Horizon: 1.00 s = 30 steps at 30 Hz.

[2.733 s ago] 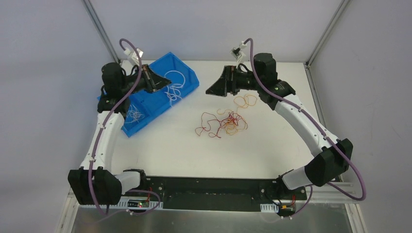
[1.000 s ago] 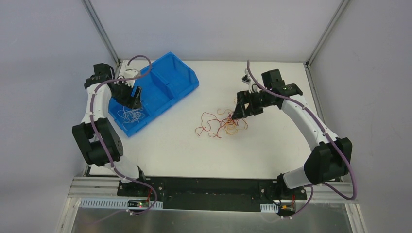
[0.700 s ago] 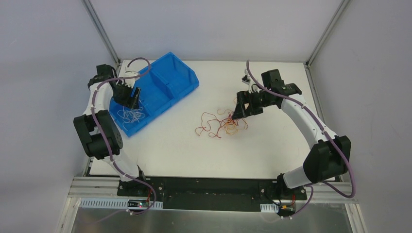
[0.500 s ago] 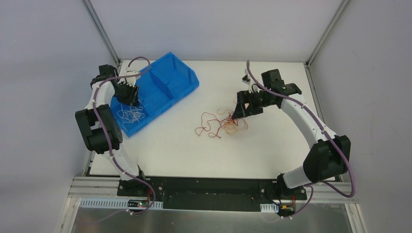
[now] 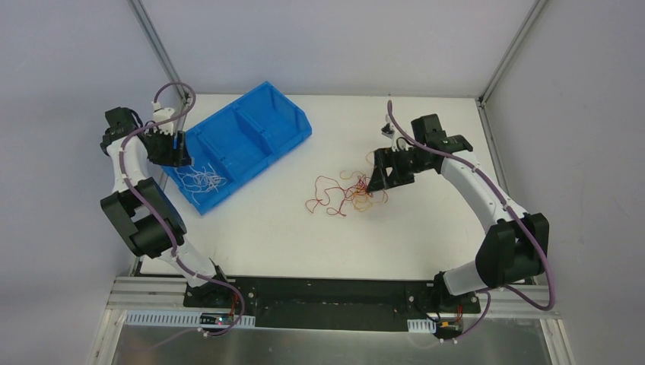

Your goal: Untangle the cables

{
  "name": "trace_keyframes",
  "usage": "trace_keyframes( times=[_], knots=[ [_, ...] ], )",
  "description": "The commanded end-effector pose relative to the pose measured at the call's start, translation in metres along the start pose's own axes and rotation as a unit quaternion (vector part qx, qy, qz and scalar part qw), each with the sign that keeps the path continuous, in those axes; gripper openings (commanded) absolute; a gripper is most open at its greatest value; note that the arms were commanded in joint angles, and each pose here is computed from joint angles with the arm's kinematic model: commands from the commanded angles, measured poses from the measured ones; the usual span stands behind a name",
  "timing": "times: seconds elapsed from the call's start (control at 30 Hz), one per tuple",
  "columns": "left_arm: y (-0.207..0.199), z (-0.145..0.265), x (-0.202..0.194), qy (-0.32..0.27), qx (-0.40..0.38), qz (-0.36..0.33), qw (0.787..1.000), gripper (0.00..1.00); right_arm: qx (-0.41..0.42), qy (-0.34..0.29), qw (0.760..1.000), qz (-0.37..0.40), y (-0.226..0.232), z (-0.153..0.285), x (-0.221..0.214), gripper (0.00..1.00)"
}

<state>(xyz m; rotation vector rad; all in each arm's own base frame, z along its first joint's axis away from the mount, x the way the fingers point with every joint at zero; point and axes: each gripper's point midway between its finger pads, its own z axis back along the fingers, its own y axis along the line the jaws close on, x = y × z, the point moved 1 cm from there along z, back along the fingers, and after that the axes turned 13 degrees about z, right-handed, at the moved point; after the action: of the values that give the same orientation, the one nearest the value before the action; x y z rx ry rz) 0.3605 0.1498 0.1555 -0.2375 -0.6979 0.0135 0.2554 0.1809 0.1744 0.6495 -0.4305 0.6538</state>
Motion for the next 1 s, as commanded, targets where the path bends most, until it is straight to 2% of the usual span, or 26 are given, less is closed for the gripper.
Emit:
trace_keyframes(
  times=[0.0,0.03,0.17,0.33,0.4,0.5,0.6,0.7,0.83,0.97],
  knots=[
    [-0.018,-0.005,-0.004,0.021,-0.033,0.02,0.999,0.88,-0.009,-0.004,1.0,0.015,-0.003,0.004,0.003,0.81],
    [-0.022,-0.001,-0.001,0.015,-0.036,0.021,0.999,0.93,-0.016,-0.002,1.0,0.018,-0.006,0.004,0.003,0.81],
    [-0.054,0.02,0.02,-0.01,-0.045,-0.038,0.998,0.94,-0.048,0.021,0.998,0.017,-0.022,-0.002,-0.005,0.77],
    [-0.15,0.027,0.028,-0.017,-0.132,-0.101,0.986,0.99,-0.08,0.064,0.995,-0.007,-0.05,-0.028,-0.013,0.7],
    [-0.205,0.021,0.018,0.003,-0.199,-0.116,0.973,0.99,-0.087,0.067,0.994,-0.016,-0.059,-0.035,-0.01,0.69],
    [-0.277,-0.001,-0.014,0.065,-0.277,-0.125,0.95,0.99,-0.092,0.068,0.993,-0.042,-0.072,-0.053,-0.005,0.68],
    [-0.329,-0.035,-0.046,0.108,-0.302,-0.133,0.938,0.99,-0.098,0.074,0.99,-0.07,-0.085,-0.072,-0.002,0.66],
    [-0.37,-0.065,-0.064,0.115,-0.315,-0.147,0.93,0.98,-0.108,0.078,0.987,-0.093,-0.098,-0.088,-0.002,0.63],
    [-0.396,-0.098,-0.059,0.103,-0.327,-0.112,0.933,0.9,-0.096,0.087,0.987,-0.099,-0.1,-0.098,-0.01,0.41],
    [-0.407,-0.118,-0.046,0.108,-0.33,-0.078,0.934,0.82,-0.031,0.106,0.99,-0.093,-0.077,-0.099,-0.03,0.01]
  ],
)
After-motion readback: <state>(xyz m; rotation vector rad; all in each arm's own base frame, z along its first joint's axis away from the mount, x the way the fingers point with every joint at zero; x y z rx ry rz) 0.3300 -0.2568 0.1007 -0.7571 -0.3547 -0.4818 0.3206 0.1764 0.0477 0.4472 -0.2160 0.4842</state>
